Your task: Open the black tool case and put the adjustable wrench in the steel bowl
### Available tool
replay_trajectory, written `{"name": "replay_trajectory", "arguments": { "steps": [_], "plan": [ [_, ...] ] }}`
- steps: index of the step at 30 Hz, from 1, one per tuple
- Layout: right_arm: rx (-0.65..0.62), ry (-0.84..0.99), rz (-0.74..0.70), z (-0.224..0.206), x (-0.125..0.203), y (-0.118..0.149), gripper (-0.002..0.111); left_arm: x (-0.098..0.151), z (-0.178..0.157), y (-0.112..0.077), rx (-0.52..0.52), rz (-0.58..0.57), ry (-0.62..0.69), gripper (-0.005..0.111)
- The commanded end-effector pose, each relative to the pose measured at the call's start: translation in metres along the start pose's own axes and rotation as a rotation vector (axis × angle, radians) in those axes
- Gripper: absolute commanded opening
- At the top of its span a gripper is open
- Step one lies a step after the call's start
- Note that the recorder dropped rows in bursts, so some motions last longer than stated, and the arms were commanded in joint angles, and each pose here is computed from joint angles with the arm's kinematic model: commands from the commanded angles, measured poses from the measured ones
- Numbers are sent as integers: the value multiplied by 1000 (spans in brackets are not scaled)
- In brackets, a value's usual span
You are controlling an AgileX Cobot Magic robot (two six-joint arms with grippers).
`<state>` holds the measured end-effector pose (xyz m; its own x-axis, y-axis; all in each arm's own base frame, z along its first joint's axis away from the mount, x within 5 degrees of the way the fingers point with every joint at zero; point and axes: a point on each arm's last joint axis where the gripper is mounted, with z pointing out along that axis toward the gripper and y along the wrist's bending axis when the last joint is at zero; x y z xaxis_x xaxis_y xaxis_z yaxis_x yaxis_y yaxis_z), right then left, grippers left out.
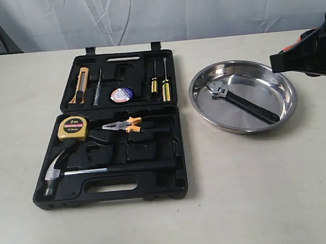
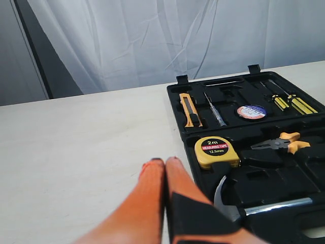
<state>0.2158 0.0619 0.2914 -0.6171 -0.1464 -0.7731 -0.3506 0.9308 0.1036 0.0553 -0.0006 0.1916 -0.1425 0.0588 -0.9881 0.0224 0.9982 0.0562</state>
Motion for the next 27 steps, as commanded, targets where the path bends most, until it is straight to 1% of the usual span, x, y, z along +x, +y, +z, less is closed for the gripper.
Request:
{"name": "replay_trajectory", "arguments": {
  "steps": [1, 6, 11, 15, 19, 23, 27],
  "plan": [
    [8, -25, 7, -4, -1, -1, 0, -1, 0, 0, 0, 3, 1, 0],
    [12, -65, 3, -15, -2, 1, 0, -1, 0, 0, 0, 3, 1, 0],
    [55, -218, -71, -57, 9, 6, 0, -1, 0, 0, 0, 3, 1, 0],
    [99, -380, -118, -95, 38, 11, 0, -1, 0, 0, 0, 3, 1, 0],
    [119, -474, -97, -115, 73, 13, 0, -1, 0, 0, 0, 3, 1, 0],
    [114, -513, -56, -118, 96, 14, 0, -1, 0, 0, 0, 3, 1, 0],
    [131, -484, -63, -107, 113, 11, 0, -1, 0, 0, 0, 3, 1, 0]
  ]
}}
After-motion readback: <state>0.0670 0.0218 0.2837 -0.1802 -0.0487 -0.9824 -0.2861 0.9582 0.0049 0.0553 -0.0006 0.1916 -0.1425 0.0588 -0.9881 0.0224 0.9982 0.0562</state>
